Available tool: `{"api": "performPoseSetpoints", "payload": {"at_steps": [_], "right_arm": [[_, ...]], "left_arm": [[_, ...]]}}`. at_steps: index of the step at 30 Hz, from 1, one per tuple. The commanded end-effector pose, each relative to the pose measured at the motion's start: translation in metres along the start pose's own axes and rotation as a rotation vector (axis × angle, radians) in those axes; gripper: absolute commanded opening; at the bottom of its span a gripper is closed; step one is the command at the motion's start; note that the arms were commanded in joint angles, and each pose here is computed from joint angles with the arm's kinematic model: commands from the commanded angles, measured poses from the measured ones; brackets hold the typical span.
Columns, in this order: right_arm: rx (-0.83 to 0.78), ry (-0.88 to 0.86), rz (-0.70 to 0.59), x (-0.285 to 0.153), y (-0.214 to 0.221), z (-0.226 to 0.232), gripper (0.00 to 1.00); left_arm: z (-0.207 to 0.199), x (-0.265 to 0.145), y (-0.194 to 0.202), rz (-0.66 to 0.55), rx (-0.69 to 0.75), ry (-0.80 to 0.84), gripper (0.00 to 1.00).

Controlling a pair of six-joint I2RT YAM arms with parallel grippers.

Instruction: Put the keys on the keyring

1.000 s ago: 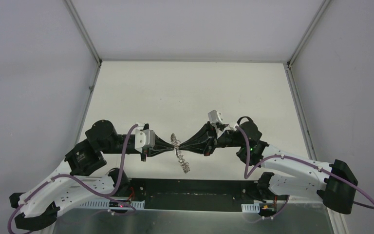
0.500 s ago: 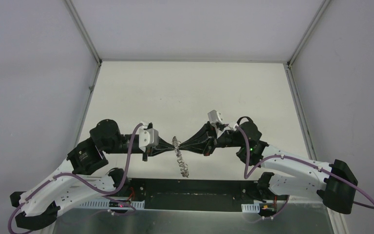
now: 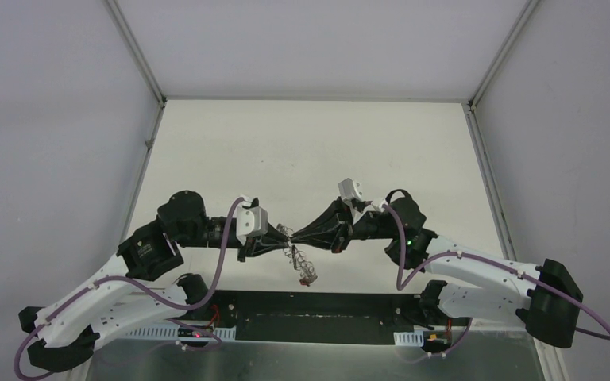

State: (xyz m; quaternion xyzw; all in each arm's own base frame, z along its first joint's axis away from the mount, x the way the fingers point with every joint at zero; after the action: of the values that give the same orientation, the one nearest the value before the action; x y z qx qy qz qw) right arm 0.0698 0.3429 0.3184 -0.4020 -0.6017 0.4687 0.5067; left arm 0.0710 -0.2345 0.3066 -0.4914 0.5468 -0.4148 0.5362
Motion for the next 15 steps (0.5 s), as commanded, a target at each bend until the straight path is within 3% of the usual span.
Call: {"api": "performPoseSetpoints", "payload": {"at_steps": [1,7,13,15], "right_arm": [[-0.084,0.007,-0.104,0.004,-0.033,-0.001,0.00],[-0.078,0.022,-0.105,0.003,-0.032,-0.003,0.00],[-0.068,0.051,-0.099,0.001,-0.025,-0.007,0.00],[-0.064,0.065,-0.097,0.001,-0.024,-0.009,0.00]], "left_arm": [[-0.002,0.003,0.007,0.011,-0.030,0.020,0.23],[0.005,0.001,0.009,-0.030,-0.077,-0.048,0.53],[0.016,-0.005,0.013,-0.080,-0.148,-0.151,0.75],[0.021,-0.005,0.017,-0.095,-0.182,-0.186,0.97]]}}
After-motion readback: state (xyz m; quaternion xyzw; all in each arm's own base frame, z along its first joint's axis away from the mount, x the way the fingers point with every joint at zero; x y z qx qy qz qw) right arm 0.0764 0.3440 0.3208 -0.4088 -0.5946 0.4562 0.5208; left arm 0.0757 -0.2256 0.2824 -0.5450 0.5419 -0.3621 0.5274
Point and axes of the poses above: each gripper's point midway between its finger pads, its own x axis out along the fingers, its own z axis along the line the jaws close on, y = z × x, the point moved 1 cm from there along -x, back along the fingers, and after that the axes turned 10 degrees about -x, right-handed, at the moved point
